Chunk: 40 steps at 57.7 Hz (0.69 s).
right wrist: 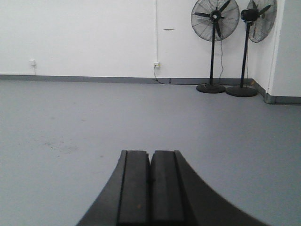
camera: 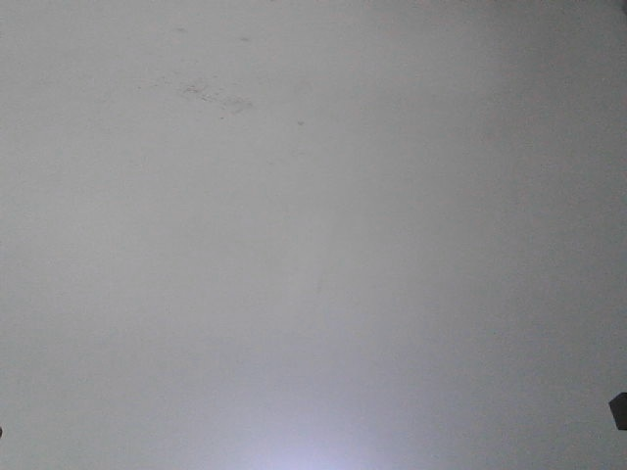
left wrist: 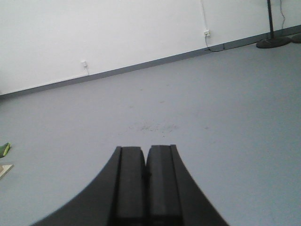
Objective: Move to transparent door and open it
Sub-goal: 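Turn and drive the base toward the glass sliding door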
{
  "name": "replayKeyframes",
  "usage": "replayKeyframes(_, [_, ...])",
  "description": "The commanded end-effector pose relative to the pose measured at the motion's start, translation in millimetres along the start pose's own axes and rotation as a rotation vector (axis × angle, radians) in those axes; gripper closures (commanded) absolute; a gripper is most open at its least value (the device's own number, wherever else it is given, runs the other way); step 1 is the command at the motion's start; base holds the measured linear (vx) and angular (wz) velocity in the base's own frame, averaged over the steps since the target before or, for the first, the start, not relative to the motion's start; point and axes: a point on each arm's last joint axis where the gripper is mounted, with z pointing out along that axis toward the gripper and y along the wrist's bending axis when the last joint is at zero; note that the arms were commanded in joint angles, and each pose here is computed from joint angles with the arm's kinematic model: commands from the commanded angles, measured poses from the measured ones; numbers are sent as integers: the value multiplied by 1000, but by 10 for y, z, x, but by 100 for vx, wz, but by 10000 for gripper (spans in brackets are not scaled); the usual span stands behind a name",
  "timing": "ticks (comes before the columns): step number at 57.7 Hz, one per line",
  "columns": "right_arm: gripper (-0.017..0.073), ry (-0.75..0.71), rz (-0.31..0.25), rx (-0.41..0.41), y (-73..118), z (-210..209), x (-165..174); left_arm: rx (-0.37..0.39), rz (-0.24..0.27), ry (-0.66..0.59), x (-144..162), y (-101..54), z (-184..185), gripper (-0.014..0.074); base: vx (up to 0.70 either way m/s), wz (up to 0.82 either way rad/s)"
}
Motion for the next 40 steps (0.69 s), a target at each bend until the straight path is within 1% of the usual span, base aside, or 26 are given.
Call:
replayKeyframes(1, [568, -94, -15, -5, 5, -14, -67, -5, -3, -61, -20, -4, 6, 599, 46, 29])
replayKeyframes(26, [568, -93, -15, -5, 5, -14, -66, -5, -3, -61, -20, -4, 6, 599, 47, 27])
replayKeyframes(40, [568, -93, -15, -5, 5, -14, -66, -5, -3, -61, -20, -4, 6, 599, 48, 35])
